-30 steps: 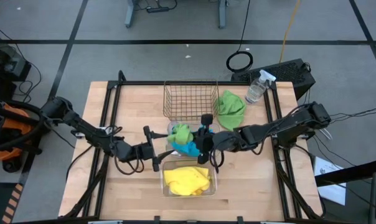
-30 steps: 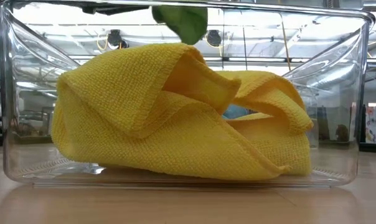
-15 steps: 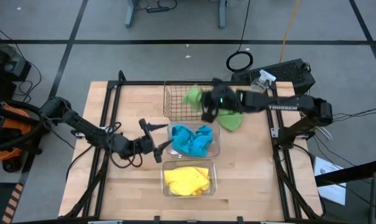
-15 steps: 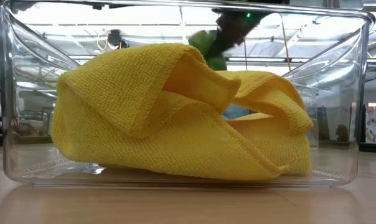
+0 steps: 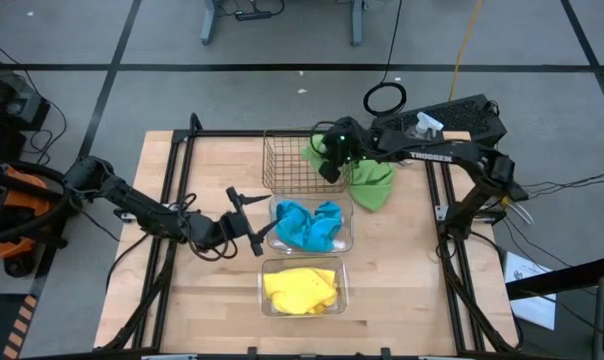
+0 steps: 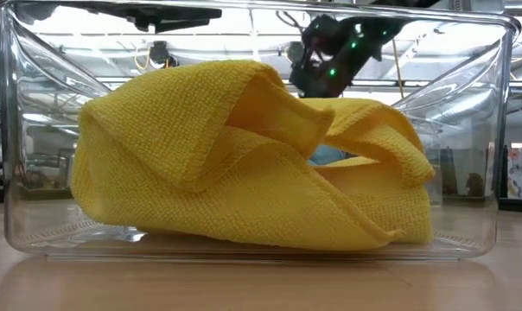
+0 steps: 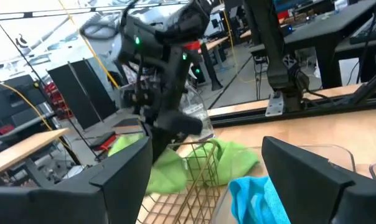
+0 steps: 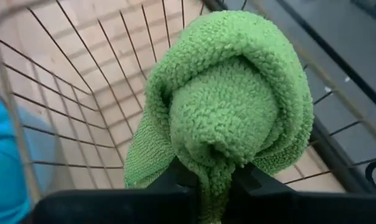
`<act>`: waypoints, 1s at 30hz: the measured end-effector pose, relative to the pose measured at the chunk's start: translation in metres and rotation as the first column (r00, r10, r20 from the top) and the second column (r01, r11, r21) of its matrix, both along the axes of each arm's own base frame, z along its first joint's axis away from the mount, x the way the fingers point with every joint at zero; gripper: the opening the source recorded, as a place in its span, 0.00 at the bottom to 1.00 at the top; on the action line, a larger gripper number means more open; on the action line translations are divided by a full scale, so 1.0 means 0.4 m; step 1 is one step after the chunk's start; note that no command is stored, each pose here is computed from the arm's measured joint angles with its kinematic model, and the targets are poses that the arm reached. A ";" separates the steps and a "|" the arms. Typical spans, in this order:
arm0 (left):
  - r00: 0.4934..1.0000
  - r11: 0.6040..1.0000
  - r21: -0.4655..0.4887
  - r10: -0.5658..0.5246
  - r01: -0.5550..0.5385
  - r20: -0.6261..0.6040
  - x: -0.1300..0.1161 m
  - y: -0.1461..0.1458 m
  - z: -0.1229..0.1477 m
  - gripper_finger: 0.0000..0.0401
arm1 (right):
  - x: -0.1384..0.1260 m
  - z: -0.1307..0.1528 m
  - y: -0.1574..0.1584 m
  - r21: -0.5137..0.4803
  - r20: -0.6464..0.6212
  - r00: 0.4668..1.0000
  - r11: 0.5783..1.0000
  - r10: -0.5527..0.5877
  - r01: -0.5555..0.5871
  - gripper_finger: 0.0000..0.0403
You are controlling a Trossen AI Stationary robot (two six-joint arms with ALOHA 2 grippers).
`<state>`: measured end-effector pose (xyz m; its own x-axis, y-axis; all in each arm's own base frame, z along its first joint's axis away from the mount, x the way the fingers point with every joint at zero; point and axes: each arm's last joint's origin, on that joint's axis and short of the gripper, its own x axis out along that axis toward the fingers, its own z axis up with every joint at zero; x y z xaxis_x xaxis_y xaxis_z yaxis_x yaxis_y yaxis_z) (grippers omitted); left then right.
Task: Sort microfiber towel by color & place in baskets
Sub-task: Put the left green towel into the wire basket, then put the green towel into the wire basket
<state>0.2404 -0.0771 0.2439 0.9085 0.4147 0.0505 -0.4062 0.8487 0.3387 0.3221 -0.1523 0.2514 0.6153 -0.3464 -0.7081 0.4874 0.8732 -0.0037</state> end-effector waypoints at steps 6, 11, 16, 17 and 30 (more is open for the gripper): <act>1.000 1.000 -0.003 0.000 0.000 -0.005 0.000 0.000 -0.002 0.77 | 0.015 -0.056 -0.010 0.049 -0.058 0.994 0.994 -0.091 0.094 0.07; 1.000 0.999 -0.042 -0.002 0.002 0.002 0.000 0.000 -0.005 0.77 | 0.008 -0.084 -0.018 0.096 -0.118 0.983 0.984 -0.141 0.153 0.19; 1.000 0.999 -0.045 -0.002 0.001 -0.018 0.001 0.000 -0.011 0.77 | -0.004 -0.078 -0.013 0.100 -0.150 0.979 0.984 -0.134 0.150 0.38; 1.000 0.999 -0.051 -0.003 0.002 -0.016 0.001 0.000 -0.011 0.77 | -0.006 -0.072 -0.008 0.102 -0.146 0.980 0.983 -0.134 0.149 0.41; 1.000 0.999 -0.049 -0.004 0.003 -0.029 0.001 -0.001 -0.015 0.77 | -0.075 0.044 0.080 0.025 -0.167 0.975 0.988 -0.147 0.153 0.60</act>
